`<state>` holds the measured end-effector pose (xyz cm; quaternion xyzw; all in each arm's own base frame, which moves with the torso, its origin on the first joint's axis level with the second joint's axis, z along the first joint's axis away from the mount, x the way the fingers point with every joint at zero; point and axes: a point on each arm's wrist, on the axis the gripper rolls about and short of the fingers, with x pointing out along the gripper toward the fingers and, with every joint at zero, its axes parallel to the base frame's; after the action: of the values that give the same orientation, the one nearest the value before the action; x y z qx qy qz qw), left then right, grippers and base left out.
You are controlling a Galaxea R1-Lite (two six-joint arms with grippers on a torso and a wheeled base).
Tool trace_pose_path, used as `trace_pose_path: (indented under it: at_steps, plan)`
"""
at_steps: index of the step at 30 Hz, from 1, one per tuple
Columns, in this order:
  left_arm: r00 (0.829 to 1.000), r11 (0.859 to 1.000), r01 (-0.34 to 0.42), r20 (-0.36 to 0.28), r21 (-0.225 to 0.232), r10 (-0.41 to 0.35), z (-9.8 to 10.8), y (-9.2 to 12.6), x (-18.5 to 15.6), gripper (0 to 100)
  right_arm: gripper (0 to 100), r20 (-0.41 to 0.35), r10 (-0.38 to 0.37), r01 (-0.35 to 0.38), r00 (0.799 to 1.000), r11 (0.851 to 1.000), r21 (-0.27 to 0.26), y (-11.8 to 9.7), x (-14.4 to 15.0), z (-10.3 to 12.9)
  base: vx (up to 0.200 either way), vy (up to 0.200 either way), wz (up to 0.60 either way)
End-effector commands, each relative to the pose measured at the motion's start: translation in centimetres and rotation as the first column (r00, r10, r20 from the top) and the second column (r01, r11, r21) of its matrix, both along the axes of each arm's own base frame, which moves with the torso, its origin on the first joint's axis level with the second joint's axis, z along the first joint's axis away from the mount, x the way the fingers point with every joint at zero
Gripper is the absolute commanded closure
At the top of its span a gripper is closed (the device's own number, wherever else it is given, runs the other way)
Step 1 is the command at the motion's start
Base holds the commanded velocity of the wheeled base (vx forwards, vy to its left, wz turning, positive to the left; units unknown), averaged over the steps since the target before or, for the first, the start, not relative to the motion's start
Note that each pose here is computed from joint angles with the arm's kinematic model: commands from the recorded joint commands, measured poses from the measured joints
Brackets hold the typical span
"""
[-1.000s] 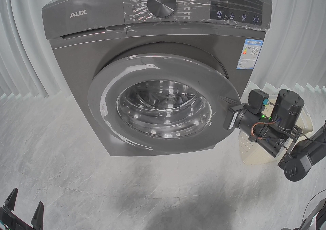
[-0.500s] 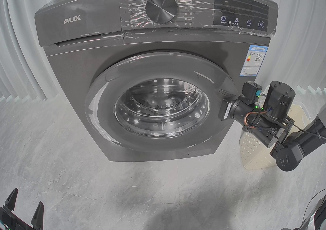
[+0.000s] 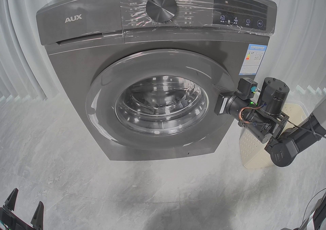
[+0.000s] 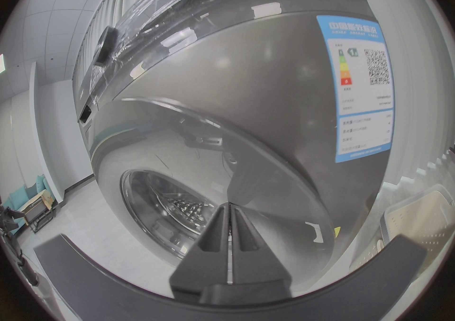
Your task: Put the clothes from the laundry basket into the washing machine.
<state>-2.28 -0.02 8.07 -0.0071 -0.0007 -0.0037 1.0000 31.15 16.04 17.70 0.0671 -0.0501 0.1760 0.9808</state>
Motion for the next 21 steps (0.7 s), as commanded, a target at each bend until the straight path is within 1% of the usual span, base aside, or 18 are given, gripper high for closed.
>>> trace_pose_path:
  at_steps: [1,5,9,10,12,14,18,21]
  plan:
    - [1.000,1.000,-0.001,0.002,-0.003,0.001,-0.5,0.0,0.0,0,100,-0.024,0.034,-0.034,0.999,0.999,-0.016,0.3,-1.8,-0.6,0.000,0.000,0.00]
    - [1.000,1.000,0.000,0.002,-0.003,0.000,-0.5,0.0,0.0,0,100,-0.028,0.131,-0.131,0.991,0.991,-0.030,-0.2,-5.2,-0.1,0.000,0.000,0.00]
    - [1.000,1.000,-0.001,0.002,-0.003,0.001,-0.5,0.0,0.0,0,100,-0.032,0.162,-0.163,0.986,0.986,-0.032,-1.5,-8.6,0.5,0.000,0.000,0.00]
    - [1.000,1.000,0.000,0.002,-0.003,0.000,-0.5,0.0,0.0,0,0,-0.039,0.162,-0.163,0.986,0.986,-0.035,-1.9,-9.2,0.3,0.000,0.000,0.00]
    - [1.000,1.000,0.000,0.002,-0.003,0.000,-0.5,0.0,0.0,0,0,-0.053,0.160,-0.163,0.986,0.985,-0.056,-2.8,-10.6,-0.1,0.000,0.000,0.00]
    - [1.000,1.000,0.000,0.002,-0.003,0.000,-0.5,0.0,0.0,0,0,-0.050,0.165,-0.168,0.985,0.983,-0.072,-3.4,-11.7,-0.3,0.000,0.000,0.00]
    - [1.000,1.000,0.000,0.002,-0.003,0.000,-0.5,0.0,0.0,0,0,-0.051,0.199,-0.203,0.979,0.977,-0.072,-4.2,-14.2,-0.5,0.000,0.000,0.00]
    - [1.000,1.000,0.000,0.002,-0.003,0.000,-0.5,0.0,0.0,0,0,-0.046,0.204,-0.207,0.978,0.976,-0.070,-4.8,-15.4,-0.5,0.000,0.000,0.00]
